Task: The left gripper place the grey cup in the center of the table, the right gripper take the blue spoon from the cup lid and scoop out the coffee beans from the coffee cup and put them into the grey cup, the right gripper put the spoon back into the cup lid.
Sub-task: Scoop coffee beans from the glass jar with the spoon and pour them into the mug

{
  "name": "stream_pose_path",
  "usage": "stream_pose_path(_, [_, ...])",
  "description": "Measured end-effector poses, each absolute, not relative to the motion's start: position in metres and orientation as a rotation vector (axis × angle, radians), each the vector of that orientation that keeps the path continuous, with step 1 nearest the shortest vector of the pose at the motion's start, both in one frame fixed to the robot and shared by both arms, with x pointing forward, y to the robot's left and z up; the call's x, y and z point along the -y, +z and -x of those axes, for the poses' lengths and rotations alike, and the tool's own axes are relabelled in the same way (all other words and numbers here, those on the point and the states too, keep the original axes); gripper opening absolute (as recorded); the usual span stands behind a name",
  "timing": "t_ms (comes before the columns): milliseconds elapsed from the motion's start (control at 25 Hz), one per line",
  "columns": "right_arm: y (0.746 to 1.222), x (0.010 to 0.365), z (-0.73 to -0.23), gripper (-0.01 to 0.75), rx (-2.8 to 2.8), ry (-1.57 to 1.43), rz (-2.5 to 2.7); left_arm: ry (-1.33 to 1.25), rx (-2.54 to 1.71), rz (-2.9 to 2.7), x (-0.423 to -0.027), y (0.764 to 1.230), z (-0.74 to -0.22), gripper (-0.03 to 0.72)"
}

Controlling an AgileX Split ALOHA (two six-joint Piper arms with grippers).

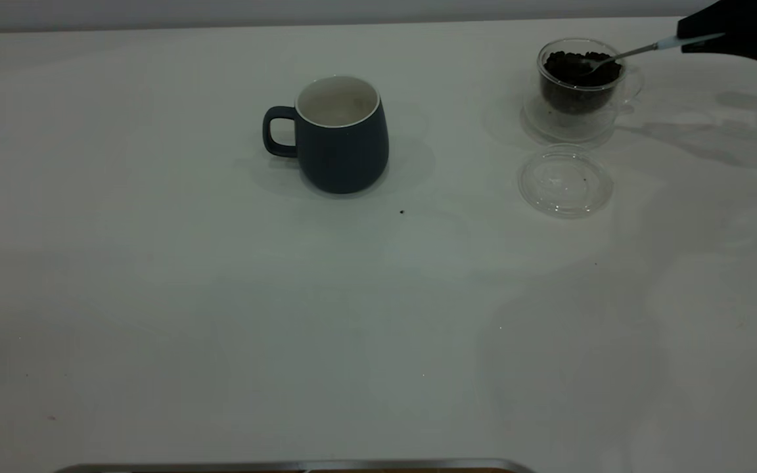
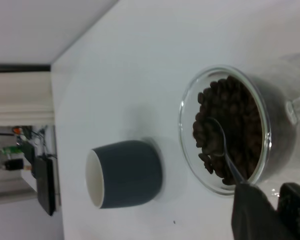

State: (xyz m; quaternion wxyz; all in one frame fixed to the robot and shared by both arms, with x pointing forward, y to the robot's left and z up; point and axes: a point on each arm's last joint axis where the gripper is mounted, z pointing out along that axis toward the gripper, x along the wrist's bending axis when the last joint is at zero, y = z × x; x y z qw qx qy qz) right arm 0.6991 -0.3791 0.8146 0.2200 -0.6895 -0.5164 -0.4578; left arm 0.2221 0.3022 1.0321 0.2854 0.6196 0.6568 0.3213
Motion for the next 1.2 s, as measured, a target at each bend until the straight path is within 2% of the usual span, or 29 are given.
stream_pose_path(680, [0.803, 0.394, -0.697, 0.104, 1.260, -1.340, 1.928, 0.859, -1.757, -1.655, -0.302, 1.032, -0.222, 0.588])
stream_pose_path(960, [0.831, 0.396, -0.700, 0.104, 1.322, -1.371, 1.916, 0.859, -1.757, -1.655, -0.302, 1.032, -0.222, 0.588])
stream_pose_path(1200, [0.834, 0.386, -0.702, 0.104, 1.337, -1.344, 1.900, 0.859, -1.757, -1.655, -0.302, 1.032, -0.222, 0.588])
